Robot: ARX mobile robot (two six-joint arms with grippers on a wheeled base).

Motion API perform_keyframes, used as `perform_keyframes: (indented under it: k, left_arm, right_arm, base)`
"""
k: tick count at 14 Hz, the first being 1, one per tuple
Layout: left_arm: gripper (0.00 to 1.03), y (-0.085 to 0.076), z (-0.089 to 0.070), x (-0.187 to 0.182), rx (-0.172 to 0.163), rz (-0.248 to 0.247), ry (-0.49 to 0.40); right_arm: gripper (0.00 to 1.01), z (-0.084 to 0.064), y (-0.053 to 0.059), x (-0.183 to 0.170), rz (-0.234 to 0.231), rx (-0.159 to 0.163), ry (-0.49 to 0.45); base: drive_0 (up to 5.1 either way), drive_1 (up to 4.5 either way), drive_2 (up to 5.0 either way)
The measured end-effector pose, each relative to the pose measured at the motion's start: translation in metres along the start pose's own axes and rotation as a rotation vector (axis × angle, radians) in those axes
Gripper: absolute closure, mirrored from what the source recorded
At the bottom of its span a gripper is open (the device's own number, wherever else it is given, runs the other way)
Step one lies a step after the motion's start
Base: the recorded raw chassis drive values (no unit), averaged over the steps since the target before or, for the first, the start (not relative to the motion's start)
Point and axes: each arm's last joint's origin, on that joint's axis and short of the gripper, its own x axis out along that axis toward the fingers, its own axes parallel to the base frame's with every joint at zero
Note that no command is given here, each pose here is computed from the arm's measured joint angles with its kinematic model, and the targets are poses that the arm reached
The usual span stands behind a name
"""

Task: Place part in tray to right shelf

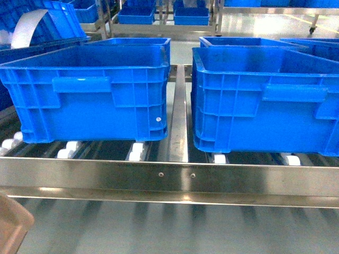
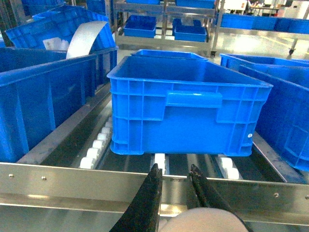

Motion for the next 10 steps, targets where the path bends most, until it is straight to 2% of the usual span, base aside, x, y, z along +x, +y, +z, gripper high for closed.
perform_keyframes:
  k: [10]
  left_arm:
    - [0.91,0.000,0.002,-0.015,0.000,-0.001,-0.011]
  right_arm:
    - [0.99,0.000,0.000,0.000,0.000,0.000,0.000]
  base:
    - [0.0,0.00,0.0]
